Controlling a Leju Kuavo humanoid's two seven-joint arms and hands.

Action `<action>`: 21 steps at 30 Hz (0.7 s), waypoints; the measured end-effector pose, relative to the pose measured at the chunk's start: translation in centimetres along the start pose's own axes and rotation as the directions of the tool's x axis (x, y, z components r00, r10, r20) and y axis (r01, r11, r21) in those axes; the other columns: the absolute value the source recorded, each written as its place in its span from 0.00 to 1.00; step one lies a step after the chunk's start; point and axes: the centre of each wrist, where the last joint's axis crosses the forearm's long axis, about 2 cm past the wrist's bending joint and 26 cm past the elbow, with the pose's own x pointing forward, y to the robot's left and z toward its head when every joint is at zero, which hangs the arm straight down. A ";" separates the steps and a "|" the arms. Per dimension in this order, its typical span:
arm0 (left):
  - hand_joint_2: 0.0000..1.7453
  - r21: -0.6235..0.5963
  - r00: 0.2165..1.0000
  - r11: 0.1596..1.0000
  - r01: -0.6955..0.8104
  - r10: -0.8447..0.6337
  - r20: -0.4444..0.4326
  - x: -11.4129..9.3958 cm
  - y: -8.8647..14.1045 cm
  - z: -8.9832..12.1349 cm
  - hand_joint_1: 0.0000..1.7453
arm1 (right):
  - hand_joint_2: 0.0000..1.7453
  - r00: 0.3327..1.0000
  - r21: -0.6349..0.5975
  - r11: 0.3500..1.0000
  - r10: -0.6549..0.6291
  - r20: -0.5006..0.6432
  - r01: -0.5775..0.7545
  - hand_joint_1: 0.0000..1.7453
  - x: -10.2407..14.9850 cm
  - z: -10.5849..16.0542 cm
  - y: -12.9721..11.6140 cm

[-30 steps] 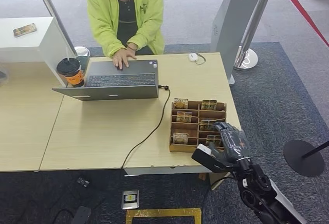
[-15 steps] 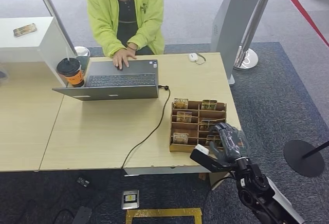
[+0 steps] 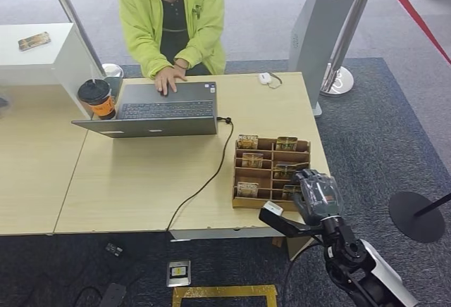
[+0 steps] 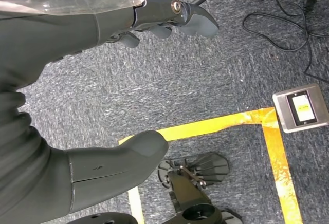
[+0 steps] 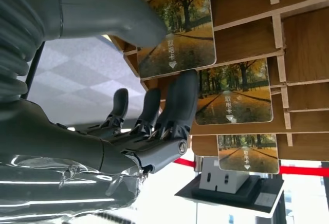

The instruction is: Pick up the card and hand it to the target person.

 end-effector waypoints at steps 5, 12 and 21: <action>1.00 0.001 1.000 1.000 -0.004 0.004 -0.001 0.0 0.0 0.0 0.00 | 1.00 0.999 -0.008 0.999 0.039 0.010 -0.038 0.91 0.2 -0.1 -0.1; 1.00 0.002 1.000 1.000 -0.006 0.006 0.000 -0.1 0.0 0.0 0.00 | 1.00 0.999 -0.006 0.999 0.040 0.018 -0.040 0.92 0.4 0.0 0.0; 1.00 0.001 1.000 1.000 0.000 0.000 0.007 0.0 0.0 0.0 0.00 | 1.00 0.999 -0.011 0.999 0.038 0.024 -0.038 0.99 0.6 0.0 -0.1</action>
